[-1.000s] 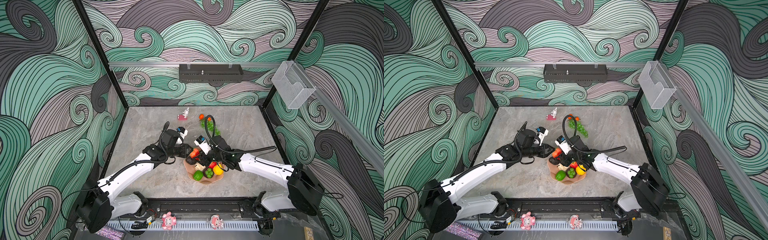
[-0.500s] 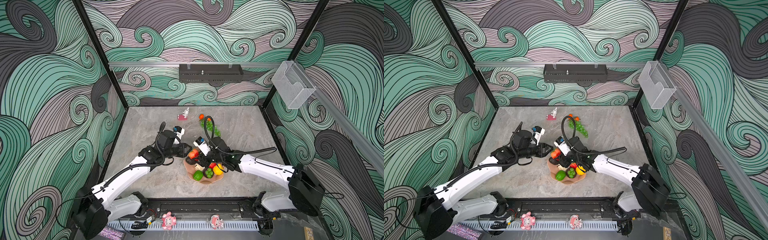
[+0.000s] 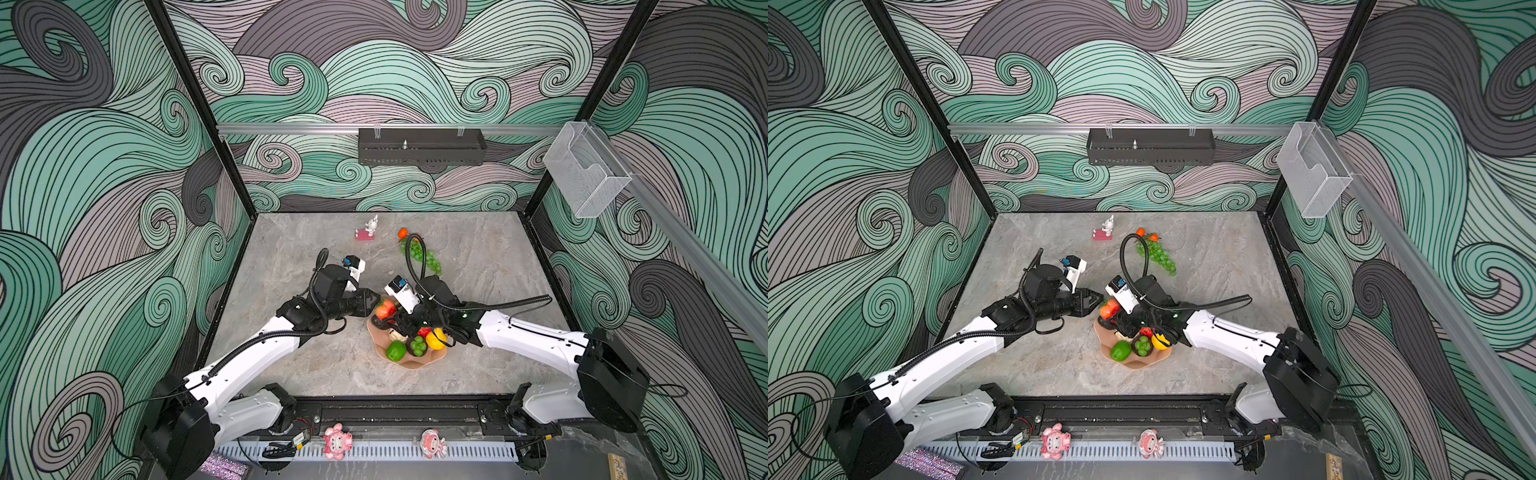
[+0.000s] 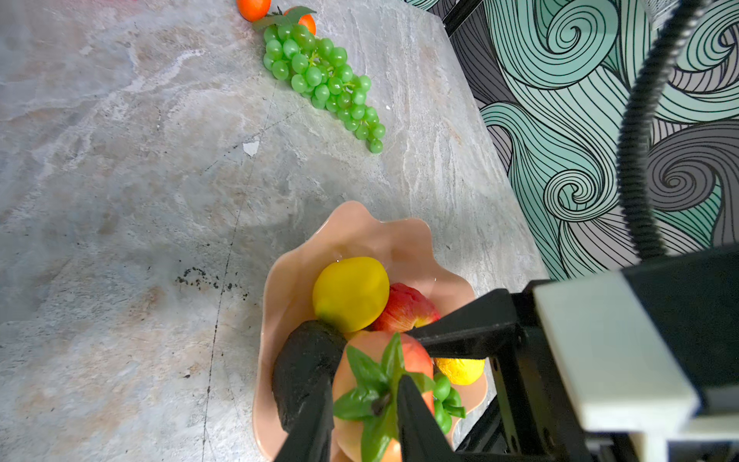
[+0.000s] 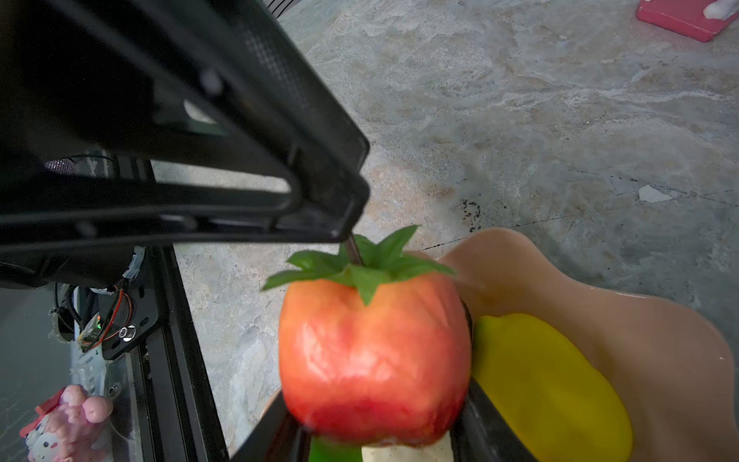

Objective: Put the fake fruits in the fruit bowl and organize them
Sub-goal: 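Lower the red apple into the bowl edge nearest the left gripper with the right gripper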

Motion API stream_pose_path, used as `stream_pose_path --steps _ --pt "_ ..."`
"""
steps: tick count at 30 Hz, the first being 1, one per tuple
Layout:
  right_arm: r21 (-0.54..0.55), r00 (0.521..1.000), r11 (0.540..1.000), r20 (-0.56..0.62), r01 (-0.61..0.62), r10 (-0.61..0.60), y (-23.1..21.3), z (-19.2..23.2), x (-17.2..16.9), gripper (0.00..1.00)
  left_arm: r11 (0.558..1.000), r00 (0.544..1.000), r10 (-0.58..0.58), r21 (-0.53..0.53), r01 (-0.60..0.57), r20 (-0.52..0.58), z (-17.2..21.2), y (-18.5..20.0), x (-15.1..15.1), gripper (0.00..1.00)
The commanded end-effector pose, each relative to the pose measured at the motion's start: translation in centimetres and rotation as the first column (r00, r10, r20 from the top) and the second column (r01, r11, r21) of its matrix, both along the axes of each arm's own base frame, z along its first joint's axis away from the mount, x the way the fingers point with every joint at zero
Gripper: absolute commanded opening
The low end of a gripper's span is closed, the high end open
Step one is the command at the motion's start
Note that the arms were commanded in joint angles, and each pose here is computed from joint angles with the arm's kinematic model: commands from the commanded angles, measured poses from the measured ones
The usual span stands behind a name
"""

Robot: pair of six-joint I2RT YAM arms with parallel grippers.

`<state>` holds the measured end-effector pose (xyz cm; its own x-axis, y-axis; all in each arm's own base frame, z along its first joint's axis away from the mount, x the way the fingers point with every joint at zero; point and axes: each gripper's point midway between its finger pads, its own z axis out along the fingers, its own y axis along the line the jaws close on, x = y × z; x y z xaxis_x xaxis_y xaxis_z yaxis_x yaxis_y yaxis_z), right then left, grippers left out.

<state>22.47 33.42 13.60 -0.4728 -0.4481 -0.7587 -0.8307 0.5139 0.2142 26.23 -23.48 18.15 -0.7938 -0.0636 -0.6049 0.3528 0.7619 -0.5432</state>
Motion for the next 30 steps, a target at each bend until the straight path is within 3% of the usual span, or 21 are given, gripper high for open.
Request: stream_pose_path --steps 1,5,19,24,30 --pt "0.013 0.999 1.0 0.033 -0.007 0.006 0.3 0.8 0.1 0.47 0.999 0.999 -0.033 -0.03 0.033 0.001 1.3 -0.8 0.2 0.3" --pt "0.01 0.999 1.0 0.03 -0.012 0.012 0.3 0.8 -0.1 0.47 0.998 0.998 -0.058 -0.018 0.058 -0.033 0.7 -1.2 0.0 0.28" --pt "-0.004 0.999 1.0 0.02 0.03 -0.03 0.0 0.8 0.3 0.48 0.993 0.993 -0.106 -0.049 0.104 -0.052 0.9 -1.8 -0.8 0.05" --pt "0.006 0.999 0.999 0.015 0.04 -0.04 -0.1 1.3 0.2 0.56 0.991 0.992 -0.122 -0.051 0.121 -0.03 1.4 -1.7 -1.2 0.01" --pt "0.033 1.0 0.999 0.003 0.019 -0.02 -0.8 2.2 -1.1 0.73 0.999 0.998 -0.046 0.009 0.046 0.032 1.9 0.6 -1.7 0.0"
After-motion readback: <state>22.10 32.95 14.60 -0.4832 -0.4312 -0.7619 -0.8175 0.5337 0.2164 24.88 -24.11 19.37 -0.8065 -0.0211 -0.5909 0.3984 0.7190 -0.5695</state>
